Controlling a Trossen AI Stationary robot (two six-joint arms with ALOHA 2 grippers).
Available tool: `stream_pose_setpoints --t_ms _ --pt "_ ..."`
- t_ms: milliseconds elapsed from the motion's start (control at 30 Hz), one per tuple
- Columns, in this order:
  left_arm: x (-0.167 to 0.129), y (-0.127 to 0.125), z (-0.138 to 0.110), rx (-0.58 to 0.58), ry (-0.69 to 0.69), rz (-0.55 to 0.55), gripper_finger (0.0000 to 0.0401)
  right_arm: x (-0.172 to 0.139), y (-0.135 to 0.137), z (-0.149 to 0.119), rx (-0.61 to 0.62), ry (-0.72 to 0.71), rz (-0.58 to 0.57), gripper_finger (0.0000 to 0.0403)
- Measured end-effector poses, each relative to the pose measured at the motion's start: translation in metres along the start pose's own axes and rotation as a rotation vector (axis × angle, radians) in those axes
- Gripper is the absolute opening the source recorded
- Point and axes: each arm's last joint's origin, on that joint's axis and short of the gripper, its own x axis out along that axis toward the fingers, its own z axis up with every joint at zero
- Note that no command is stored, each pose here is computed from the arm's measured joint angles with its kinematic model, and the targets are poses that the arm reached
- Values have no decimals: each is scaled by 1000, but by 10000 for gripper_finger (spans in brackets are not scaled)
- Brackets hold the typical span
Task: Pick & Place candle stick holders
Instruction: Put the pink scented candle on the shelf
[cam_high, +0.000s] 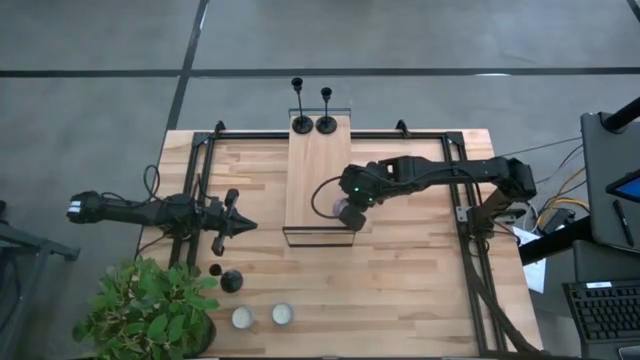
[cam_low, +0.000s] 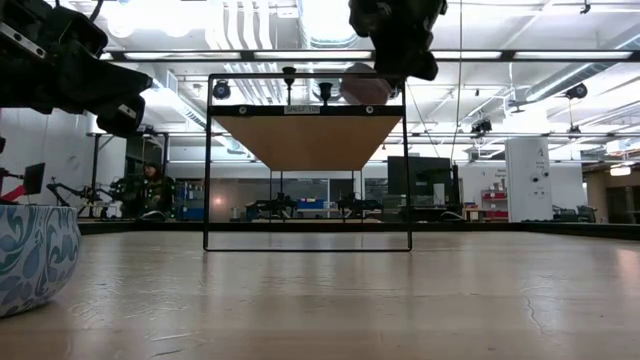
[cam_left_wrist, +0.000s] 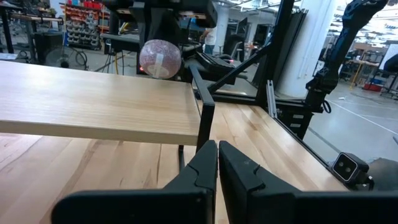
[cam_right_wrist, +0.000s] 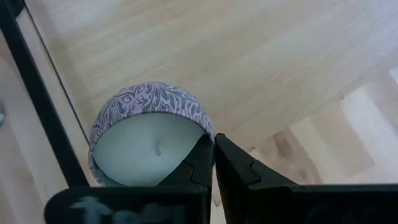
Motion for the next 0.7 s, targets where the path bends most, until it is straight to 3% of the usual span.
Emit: stream_pose_setpoints --t_ms 267,700 --pt "0 0 0 0 0 0 14 0 1 -2 23 41 47 8" --pt "0 0 0 0 0 0 14 3 0 -5 22 80 30 8"
